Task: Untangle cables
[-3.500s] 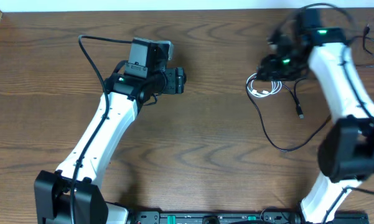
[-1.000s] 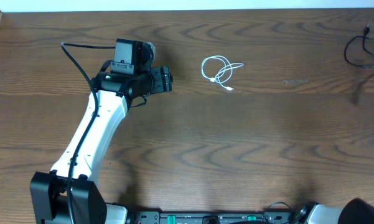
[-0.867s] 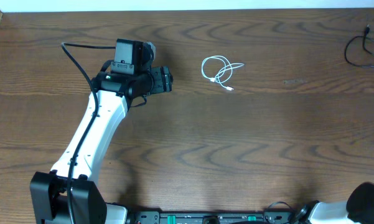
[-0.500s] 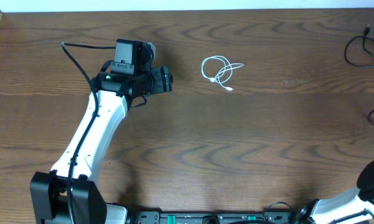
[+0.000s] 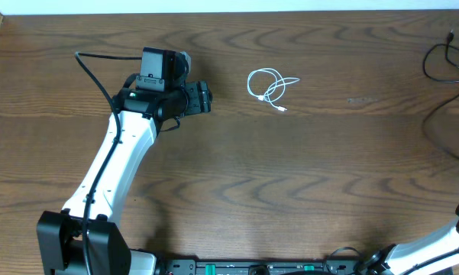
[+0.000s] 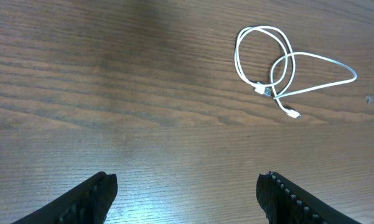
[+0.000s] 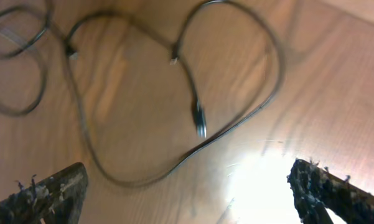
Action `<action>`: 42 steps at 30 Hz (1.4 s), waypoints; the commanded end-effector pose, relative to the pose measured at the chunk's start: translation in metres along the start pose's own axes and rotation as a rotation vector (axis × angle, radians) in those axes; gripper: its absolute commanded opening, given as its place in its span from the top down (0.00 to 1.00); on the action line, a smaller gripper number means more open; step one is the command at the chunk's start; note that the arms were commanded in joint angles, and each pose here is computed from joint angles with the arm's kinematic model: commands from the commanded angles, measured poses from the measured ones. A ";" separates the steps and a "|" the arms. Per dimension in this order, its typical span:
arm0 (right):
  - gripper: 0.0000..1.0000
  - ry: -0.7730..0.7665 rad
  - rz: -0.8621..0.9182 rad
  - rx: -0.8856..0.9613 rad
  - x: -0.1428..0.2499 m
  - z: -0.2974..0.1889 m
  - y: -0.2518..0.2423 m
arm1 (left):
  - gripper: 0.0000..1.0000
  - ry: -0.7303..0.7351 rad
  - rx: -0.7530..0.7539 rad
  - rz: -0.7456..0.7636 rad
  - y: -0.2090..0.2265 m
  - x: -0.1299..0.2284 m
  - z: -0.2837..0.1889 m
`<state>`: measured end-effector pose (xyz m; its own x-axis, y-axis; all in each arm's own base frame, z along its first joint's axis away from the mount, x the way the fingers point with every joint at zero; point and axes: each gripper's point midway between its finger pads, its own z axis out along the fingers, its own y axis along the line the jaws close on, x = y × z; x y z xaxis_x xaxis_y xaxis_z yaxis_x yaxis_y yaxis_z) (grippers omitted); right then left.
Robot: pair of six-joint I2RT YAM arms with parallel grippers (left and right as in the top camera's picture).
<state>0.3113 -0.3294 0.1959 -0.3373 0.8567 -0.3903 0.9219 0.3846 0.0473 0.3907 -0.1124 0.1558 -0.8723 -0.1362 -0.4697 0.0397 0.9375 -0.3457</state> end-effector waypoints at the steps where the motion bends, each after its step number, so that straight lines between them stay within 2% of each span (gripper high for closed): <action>1: 0.01 0.048 -0.134 -0.235 0.016 -0.022 0.044 | 0.22 0.000 -0.006 -0.013 0.002 0.000 -0.001; 5: 0.06 0.105 -0.352 -0.537 0.052 -0.057 0.111 | 0.23 -0.001 -0.007 -0.012 0.002 0.000 -0.001; 7: 0.06 0.157 -0.506 -0.696 0.092 -0.079 0.160 | 0.23 -0.013 -0.006 -0.005 0.002 -0.003 -0.001; 11: 0.04 0.183 -0.699 -0.778 0.154 -0.090 0.230 | 0.24 -0.039 -0.076 -0.005 0.014 -0.008 -0.001; 14: 0.06 0.228 -0.836 -0.832 0.216 -0.092 0.279 | 0.23 -0.044 -0.094 -0.003 0.017 -0.008 -0.002; 16: 0.09 0.282 -0.836 -0.830 0.247 -0.087 0.299 | 0.23 -0.042 -0.095 -0.002 0.017 -0.008 -0.002; 19: 0.19 0.396 -0.790 -0.805 0.299 -0.069 0.327 | 0.23 -0.040 -0.096 -0.003 0.018 -0.007 -0.002; 22: 0.30 0.477 -0.762 -0.778 0.346 -0.048 0.348 | 0.23 -0.040 -0.096 -0.003 0.017 -0.007 -0.002; 28: 0.35 0.496 -0.699 -0.681 0.404 -0.016 0.371 | 0.23 -0.050 -0.092 -0.001 0.017 -0.010 -0.002; 32: 0.43 0.475 -0.652 -0.582 0.425 0.005 0.371 | 0.23 -0.050 -0.092 -0.001 0.017 -0.010 -0.002; 37: 0.46 0.463 -0.686 -0.558 0.444 0.018 0.373 | 0.23 -0.043 -0.095 -0.002 0.017 -0.008 -0.002; 42: 0.54 0.360 -0.778 -0.468 0.458 0.033 0.365 | 0.23 -0.042 -0.095 -0.002 0.017 -0.008 -0.002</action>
<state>0.5049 0.1895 0.0202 -0.9241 0.3620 -0.1222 0.2924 0.8759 0.3838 0.3975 -0.0989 0.1553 -0.8527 -0.1444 -0.5020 0.0026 0.9599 -0.2805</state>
